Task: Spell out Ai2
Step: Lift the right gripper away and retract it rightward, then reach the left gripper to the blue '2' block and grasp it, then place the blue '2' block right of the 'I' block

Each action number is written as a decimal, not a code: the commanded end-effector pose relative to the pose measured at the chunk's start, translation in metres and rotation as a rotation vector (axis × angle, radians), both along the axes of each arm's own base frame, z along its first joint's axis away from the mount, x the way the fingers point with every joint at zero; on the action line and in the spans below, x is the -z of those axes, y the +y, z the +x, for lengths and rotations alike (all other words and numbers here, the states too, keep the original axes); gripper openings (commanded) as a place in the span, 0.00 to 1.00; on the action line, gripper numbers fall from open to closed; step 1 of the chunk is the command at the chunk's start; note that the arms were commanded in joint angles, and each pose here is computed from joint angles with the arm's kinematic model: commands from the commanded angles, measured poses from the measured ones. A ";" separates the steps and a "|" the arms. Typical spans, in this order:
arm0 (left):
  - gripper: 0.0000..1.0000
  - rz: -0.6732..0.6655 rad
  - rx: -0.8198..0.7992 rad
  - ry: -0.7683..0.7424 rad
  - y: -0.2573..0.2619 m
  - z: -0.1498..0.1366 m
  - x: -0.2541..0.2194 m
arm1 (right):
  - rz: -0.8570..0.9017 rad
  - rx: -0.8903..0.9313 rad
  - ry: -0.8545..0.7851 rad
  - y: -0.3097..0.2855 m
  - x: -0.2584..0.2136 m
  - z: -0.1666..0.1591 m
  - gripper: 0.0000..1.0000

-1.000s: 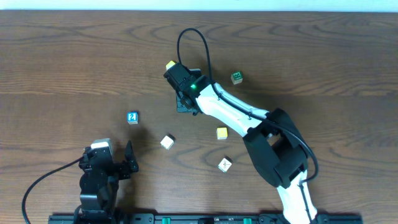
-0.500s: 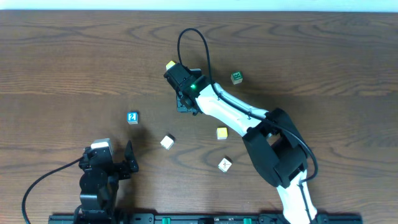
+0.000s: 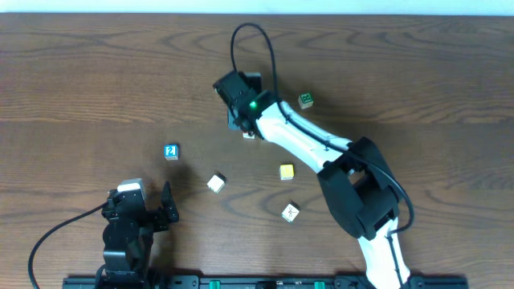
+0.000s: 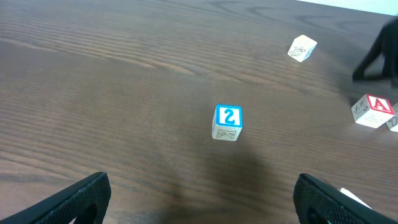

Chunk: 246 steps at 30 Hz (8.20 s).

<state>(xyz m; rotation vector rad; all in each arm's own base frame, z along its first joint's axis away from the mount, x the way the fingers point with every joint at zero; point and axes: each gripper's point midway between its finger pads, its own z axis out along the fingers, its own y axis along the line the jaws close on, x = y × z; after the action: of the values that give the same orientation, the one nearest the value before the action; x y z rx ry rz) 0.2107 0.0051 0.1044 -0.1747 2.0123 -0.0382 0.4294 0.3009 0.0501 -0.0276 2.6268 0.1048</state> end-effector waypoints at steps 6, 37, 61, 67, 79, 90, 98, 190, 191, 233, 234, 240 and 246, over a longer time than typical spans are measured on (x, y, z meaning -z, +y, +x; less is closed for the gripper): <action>0.95 0.012 0.000 0.010 0.001 0.000 0.006 | 0.046 -0.095 -0.233 0.016 -0.136 0.051 0.71; 0.95 0.124 -0.124 -0.023 0.028 0.001 -0.004 | -0.241 -0.157 -0.210 -0.188 -0.233 -0.166 0.93; 0.95 0.079 0.056 0.544 -0.005 0.067 0.001 | -0.113 0.021 -0.396 -0.230 -0.254 -0.161 0.99; 0.95 -0.003 0.144 0.689 -0.027 0.091 0.036 | -0.115 0.020 -0.391 -0.231 -0.253 -0.162 0.99; 0.95 -0.055 0.187 0.781 -0.039 0.099 0.082 | -0.118 0.019 -0.387 -0.231 -0.252 -0.162 0.98; 0.93 -0.050 0.152 0.778 -0.035 0.111 0.100 | -0.129 0.016 -0.368 -0.233 -0.248 -0.165 0.99; 0.74 -0.020 0.105 0.732 -0.027 0.123 0.095 | -0.129 0.016 -0.368 -0.232 -0.248 -0.165 0.99; 0.06 0.014 0.509 0.677 -0.319 0.168 0.069 | -0.086 0.142 -0.702 -0.278 -0.335 -0.200 0.99; 0.06 0.014 0.496 0.679 -0.319 0.168 0.070 | -0.086 0.143 -0.702 -0.278 -0.335 -0.200 0.99; 0.43 0.043 0.455 0.639 -0.324 0.175 0.081 | -0.092 0.140 -0.693 -0.279 -0.333 -0.200 0.99; 0.43 0.047 0.448 0.628 -0.324 0.177 0.079 | -0.092 0.140 -0.693 -0.279 -0.333 -0.200 0.99; 0.48 0.122 0.417 0.509 -0.323 0.207 0.048 | -0.098 0.136 -0.689 -0.279 -0.332 -0.200 0.99; 0.54 0.131 0.376 0.382 -0.327 0.237 -0.037 | -0.191 0.164 -0.538 -0.285 -0.285 -0.181 0.97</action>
<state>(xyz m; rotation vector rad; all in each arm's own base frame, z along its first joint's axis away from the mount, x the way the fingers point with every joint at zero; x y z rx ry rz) 0.4281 -0.3261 0.0975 0.3376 2.4840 -0.1660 0.2352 0.0219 0.3654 0.0547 1.9921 -0.1108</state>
